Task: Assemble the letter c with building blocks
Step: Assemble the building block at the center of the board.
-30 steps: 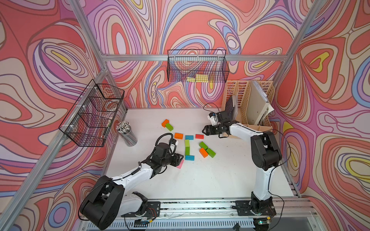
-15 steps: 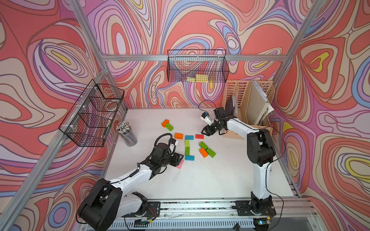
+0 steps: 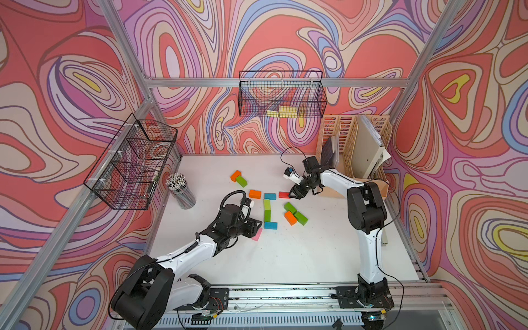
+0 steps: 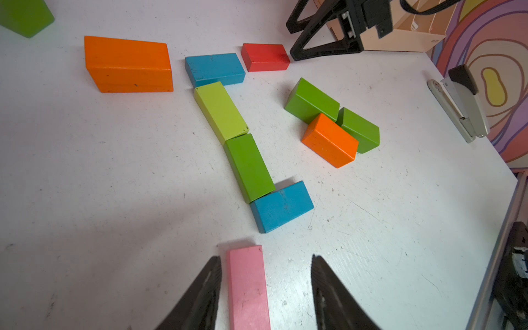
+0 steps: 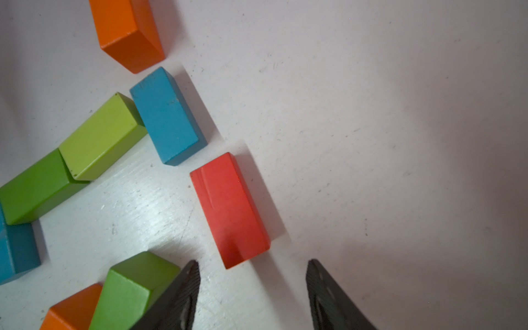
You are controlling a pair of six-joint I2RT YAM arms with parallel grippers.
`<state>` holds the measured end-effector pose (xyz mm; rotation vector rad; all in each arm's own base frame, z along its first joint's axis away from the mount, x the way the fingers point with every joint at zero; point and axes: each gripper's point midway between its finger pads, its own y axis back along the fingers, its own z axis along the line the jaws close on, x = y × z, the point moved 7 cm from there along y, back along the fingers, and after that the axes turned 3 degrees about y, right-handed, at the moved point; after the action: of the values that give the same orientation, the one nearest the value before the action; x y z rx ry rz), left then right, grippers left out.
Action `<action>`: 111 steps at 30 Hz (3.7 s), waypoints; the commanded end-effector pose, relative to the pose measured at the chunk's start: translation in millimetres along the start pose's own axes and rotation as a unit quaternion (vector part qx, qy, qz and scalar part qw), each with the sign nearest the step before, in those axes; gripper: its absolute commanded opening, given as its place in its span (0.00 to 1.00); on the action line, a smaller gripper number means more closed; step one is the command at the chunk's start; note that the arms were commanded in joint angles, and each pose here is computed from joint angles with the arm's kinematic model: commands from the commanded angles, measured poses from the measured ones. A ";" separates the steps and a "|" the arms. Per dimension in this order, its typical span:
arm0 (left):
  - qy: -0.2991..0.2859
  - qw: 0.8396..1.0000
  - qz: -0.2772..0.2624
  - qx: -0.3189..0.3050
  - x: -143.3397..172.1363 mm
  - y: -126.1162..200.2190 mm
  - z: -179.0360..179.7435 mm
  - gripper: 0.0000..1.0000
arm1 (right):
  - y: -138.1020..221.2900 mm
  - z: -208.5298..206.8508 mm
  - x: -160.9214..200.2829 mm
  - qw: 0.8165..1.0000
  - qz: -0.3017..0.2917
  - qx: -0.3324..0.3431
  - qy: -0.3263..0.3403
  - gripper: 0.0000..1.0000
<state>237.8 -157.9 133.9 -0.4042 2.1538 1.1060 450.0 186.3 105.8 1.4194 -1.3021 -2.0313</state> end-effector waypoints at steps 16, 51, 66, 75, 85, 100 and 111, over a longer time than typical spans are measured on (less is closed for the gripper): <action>-0.007 1.000 -0.005 0.006 -0.2 2.4 -1.0 0.53 | -26.5 -0.9 -2.0 1.000 0.000 -0.005 0.014 0.59; -0.010 1.000 -0.009 0.002 -0.8 5.6 -0.7 0.53 | -37.2 12.4 4.0 0.995 0.003 -0.025 0.098 0.38; -0.011 1.000 -0.011 0.003 -1.2 6.6 -1.4 0.53 | -27.7 22.4 7.4 0.990 0.001 -0.034 0.135 0.32; -0.011 1.000 -0.012 0.005 -1.2 7.0 -1.6 0.53 | -23.0 26.4 9.9 0.985 0.002 -0.034 0.171 0.33; -0.012 1.000 -0.012 0.003 -1.1 7.2 -1.3 0.53 | -27.2 23.3 8.4 0.980 0.008 -0.043 0.195 0.33; -0.015 1.000 -0.012 -0.001 -1.0 7.5 -0.7 0.54 | -37.3 17.1 7.3 0.978 0.015 -0.052 0.200 0.34; -0.016 1.000 -0.013 -0.002 -0.5 8.6 -0.6 0.53 | -40.6 18.9 7.3 0.975 0.016 -0.054 0.214 0.34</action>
<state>236.0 -156.8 140.6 -0.4120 2.1268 1.0833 441.6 207.5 82.2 1.6819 -1.0320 -1.6340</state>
